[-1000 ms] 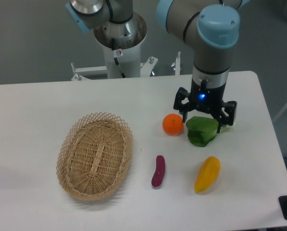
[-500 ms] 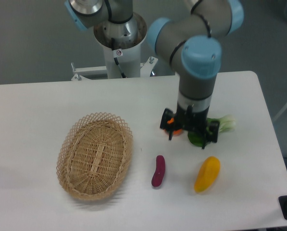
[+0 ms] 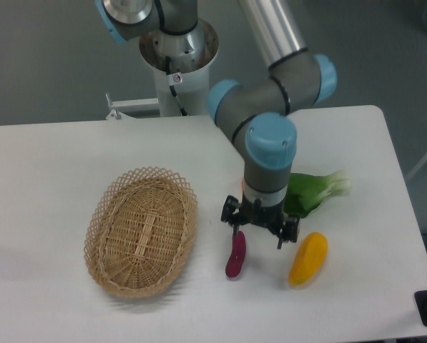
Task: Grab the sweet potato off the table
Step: 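Move the gripper over the purple sweet potato and lower it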
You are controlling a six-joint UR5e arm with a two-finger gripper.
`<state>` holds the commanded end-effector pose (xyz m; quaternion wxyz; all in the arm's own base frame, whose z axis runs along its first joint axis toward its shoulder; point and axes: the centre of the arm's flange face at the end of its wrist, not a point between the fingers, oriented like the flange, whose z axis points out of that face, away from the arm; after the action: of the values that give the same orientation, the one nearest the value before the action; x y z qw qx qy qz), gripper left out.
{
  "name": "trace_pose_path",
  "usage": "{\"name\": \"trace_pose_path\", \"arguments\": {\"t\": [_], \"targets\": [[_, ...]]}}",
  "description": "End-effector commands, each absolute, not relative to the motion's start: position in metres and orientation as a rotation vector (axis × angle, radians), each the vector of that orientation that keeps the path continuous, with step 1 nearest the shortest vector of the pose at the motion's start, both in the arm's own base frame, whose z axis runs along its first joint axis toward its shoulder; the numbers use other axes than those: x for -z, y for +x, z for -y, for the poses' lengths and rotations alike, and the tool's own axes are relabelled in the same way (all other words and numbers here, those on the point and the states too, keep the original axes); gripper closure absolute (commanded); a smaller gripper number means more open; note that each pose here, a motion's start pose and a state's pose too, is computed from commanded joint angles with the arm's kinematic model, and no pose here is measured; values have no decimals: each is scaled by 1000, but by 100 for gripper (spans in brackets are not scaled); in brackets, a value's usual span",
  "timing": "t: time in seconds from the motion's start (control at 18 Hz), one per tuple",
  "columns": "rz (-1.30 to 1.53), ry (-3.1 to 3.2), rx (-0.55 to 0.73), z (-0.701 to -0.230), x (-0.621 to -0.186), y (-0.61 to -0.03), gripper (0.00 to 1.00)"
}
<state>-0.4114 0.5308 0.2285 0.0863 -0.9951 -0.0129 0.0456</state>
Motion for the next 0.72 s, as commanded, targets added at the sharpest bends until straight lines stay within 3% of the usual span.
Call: {"name": "trace_pose_path", "arguments": {"t": [0.72], "targets": [[-1, -3004, -117, -549, -191, -389, 0]]}}
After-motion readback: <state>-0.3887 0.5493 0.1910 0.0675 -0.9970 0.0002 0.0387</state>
